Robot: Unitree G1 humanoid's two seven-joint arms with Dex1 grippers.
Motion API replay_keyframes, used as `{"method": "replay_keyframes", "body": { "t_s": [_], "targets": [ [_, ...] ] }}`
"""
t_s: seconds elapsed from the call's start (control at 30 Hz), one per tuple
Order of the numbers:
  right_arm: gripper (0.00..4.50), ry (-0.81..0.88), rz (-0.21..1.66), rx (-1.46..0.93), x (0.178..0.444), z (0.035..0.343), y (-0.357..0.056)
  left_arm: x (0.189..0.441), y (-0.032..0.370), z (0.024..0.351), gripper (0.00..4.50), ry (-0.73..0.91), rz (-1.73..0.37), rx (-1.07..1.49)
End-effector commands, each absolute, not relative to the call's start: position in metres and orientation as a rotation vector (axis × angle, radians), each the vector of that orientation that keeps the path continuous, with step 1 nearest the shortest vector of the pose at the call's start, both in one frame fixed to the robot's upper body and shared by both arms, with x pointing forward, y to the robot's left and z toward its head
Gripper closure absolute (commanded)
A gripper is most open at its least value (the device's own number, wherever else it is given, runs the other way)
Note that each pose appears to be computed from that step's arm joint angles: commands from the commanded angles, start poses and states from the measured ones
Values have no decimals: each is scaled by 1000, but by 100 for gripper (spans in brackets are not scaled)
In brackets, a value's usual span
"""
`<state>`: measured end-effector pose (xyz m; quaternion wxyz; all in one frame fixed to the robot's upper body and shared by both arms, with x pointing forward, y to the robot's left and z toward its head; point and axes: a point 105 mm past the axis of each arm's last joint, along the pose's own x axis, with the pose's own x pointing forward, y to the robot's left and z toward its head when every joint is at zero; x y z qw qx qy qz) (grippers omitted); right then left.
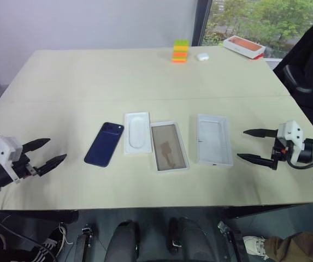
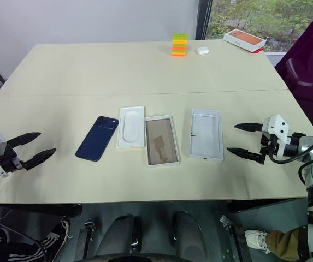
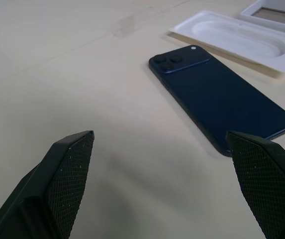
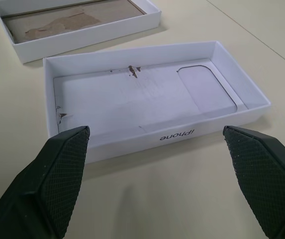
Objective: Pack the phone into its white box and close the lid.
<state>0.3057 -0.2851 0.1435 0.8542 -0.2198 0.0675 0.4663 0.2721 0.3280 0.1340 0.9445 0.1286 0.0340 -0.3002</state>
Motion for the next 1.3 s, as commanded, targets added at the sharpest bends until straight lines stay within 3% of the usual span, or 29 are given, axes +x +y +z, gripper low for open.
{"method": "replay_keyframes", "body": {
  "t_s": [0.03,0.43,0.6,0.7,0.83,0.9,1.0,1.3],
  "targets": [
    [0,89,955,-487,308,161,-288,273,328,149,4,18,-593,275],
    [0,68,967,-454,315,168,-279,282,315,149,4,164,-615,179],
    [0,13,988,-407,318,183,-264,283,275,163,4,302,-752,33],
    [0,-18,1018,-396,320,189,-248,297,248,183,4,231,-745,-5],
    [0,-22,1011,-416,323,189,-240,299,228,190,4,263,-765,-85],
    [0,-51,1024,-442,324,193,-229,306,222,167,4,272,-682,84],
    [0,-64,1036,-439,323,195,-223,314,212,155,4,262,-605,-57],
    [0,-64,1050,-460,323,193,-218,330,177,164,4,235,-567,-248]
  ]
}}
